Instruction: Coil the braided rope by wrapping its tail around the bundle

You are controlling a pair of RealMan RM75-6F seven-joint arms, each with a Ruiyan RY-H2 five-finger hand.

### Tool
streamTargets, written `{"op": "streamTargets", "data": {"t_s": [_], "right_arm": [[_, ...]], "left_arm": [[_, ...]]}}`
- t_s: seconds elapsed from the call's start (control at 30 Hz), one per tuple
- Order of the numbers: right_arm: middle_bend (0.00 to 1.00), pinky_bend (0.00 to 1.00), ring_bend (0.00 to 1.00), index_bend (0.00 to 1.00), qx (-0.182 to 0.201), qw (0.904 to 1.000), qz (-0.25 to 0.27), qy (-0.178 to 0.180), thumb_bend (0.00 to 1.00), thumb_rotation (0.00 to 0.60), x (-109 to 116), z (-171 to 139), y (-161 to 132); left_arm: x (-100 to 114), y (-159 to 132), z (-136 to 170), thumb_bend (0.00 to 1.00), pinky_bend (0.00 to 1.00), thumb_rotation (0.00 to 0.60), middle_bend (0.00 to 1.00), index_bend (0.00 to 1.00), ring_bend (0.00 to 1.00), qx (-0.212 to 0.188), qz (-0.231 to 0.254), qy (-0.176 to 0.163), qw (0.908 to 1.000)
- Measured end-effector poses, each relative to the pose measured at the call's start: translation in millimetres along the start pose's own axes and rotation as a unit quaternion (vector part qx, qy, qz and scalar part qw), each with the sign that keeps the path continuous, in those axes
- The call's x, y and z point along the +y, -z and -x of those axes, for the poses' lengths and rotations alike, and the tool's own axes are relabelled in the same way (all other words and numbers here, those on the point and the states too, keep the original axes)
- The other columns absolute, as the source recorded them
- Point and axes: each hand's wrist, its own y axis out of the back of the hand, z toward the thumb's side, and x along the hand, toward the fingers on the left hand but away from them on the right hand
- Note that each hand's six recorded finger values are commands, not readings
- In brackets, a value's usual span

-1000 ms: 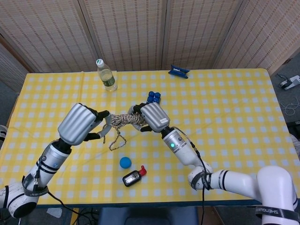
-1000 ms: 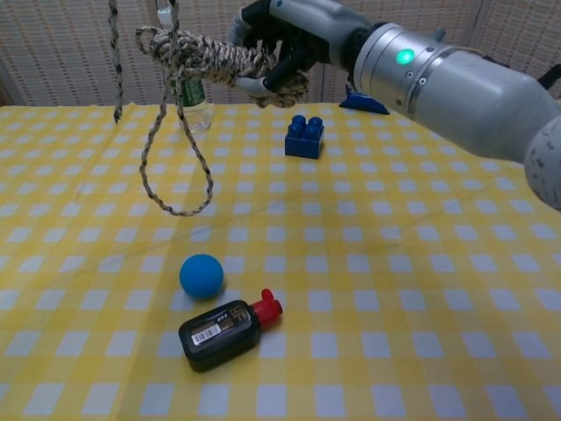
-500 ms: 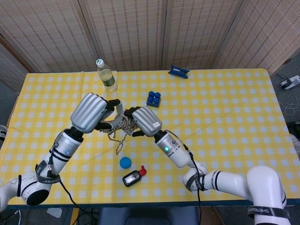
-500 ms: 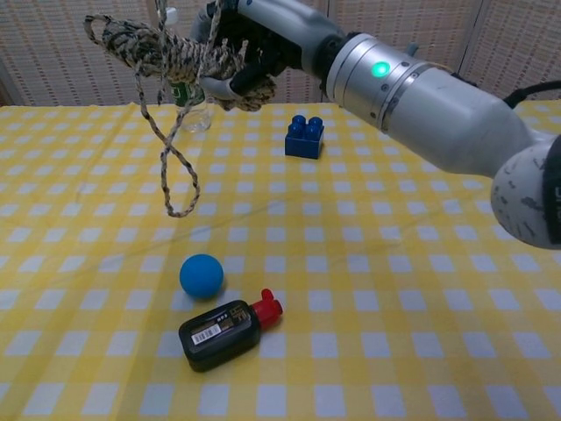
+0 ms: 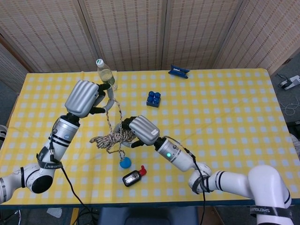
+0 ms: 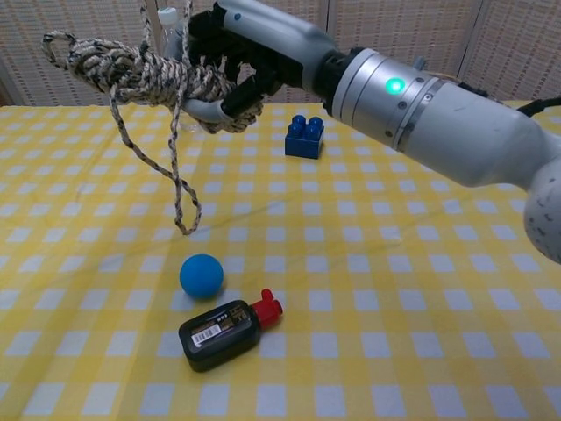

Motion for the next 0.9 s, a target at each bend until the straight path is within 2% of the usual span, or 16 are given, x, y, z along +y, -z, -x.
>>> {"op": "streamTargets", "data": {"t_s": [0.37,0.67,0.9], "right_arm": [[0.64,0.52,0.48,0.76,0.042,0.9967,0.044,0.054,0.31,0.600,26,-26,-4],[0.64,0.53,0.49,0.77,0.073,0.9855,0.088,0.126,0.31,0.600,60,-38,-12],[0.65,0.54,0.50,0.77,0.081,0.9741,0.116,0.177,0.31,0.600,82,-40,-15]], "left_arm": [[-9,61,-4,0.38,0.97,0.599,0.93,0.71,0.88,0.092,-0.014,0.017,0.9955],[-33,83,7,0.38,0.97,0.594,0.93,0.71,0.88,0.126,-0.032,0.054,0.9901],[-45,100,23,0.38,0.97,0.599,0.93,0.71,0.88,0.144,-0.066,0.066,0.9852]]}}
